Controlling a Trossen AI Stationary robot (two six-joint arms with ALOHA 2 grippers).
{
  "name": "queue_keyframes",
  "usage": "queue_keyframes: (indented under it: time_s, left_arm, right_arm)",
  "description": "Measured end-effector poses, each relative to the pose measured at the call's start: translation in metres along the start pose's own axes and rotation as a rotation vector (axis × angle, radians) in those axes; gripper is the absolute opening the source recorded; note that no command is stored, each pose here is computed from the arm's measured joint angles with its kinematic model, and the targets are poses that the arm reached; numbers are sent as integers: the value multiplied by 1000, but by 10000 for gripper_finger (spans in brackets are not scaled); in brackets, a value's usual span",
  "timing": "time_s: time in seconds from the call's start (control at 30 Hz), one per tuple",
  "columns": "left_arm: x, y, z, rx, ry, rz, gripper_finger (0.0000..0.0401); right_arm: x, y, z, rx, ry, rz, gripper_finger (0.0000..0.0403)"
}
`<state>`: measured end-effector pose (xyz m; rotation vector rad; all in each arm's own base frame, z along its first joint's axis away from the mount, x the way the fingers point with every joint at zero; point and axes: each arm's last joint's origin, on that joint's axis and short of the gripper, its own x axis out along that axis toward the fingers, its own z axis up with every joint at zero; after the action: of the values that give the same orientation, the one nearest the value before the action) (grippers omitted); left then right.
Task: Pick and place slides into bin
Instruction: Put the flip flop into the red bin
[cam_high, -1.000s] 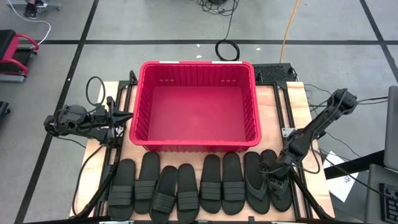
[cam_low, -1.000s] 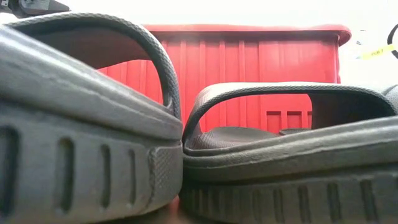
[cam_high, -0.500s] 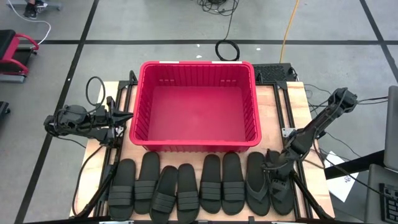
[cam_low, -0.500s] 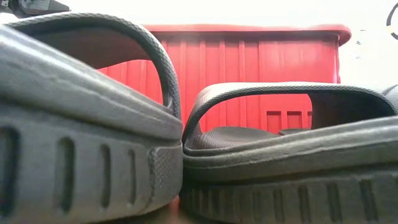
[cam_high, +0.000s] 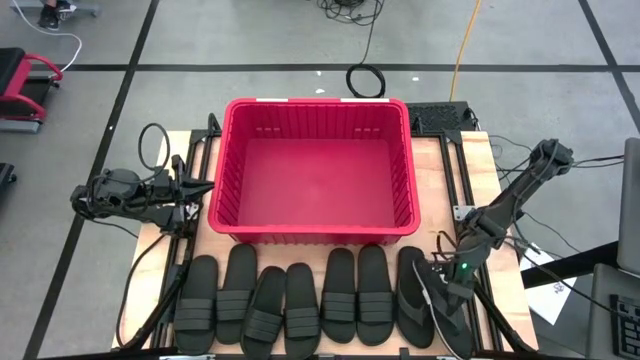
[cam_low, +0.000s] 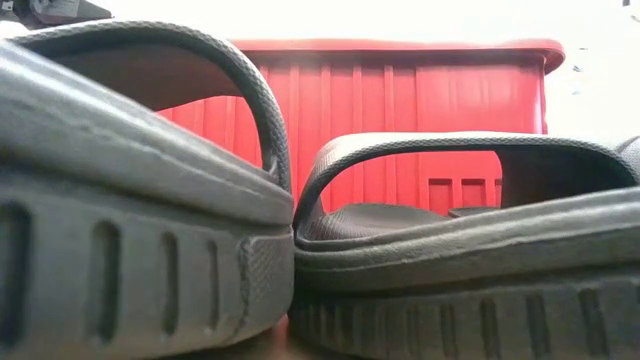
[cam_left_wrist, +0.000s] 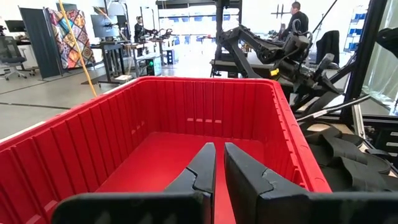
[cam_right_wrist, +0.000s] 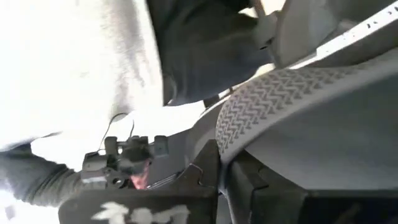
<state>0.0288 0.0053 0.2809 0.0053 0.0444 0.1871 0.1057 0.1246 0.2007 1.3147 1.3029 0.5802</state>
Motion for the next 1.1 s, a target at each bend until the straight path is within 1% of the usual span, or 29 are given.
queue_keyframes:
  time_s: [0.13, 0.27, 0.47, 0.6, 0.77, 0.87, 1.0, 1.1]
  left_arm:
    - [0, 0, 0, 0, 1, 0, 31]
    - [0, 0, 0, 1, 2, 0, 31]
    - [0, 0, 0, -1, 1, 0, 31]
    - [0, 0, 0, -4, 2, 0, 31]
    - [0, 0, 0, -5, 1, 0, 31]
    - [0, 0, 0, -6, 1, 0, 31]
    - [0, 0, 0, -13, 1, 0, 31]
    - [0, 0, 0, -23, 1, 0, 31]
  right_arm:
    - [-2, 6, -1, -8, 6, 9, 1]
    - [-5, 25, -5, -70, 13, 62, 1]
    - [-16, 71, -13, -150, 16, 178, 0]
    - [-21, 101, -17, -215, 9, 203, 0]
    - [-23, 132, -7, -291, 35, 165, 0]
    - [-27, 150, 2, -363, 28, 130, 0]
    - [-42, 167, 11, -475, -48, 46, 0]
    - [-62, 177, 14, -548, -139, -54, 0]
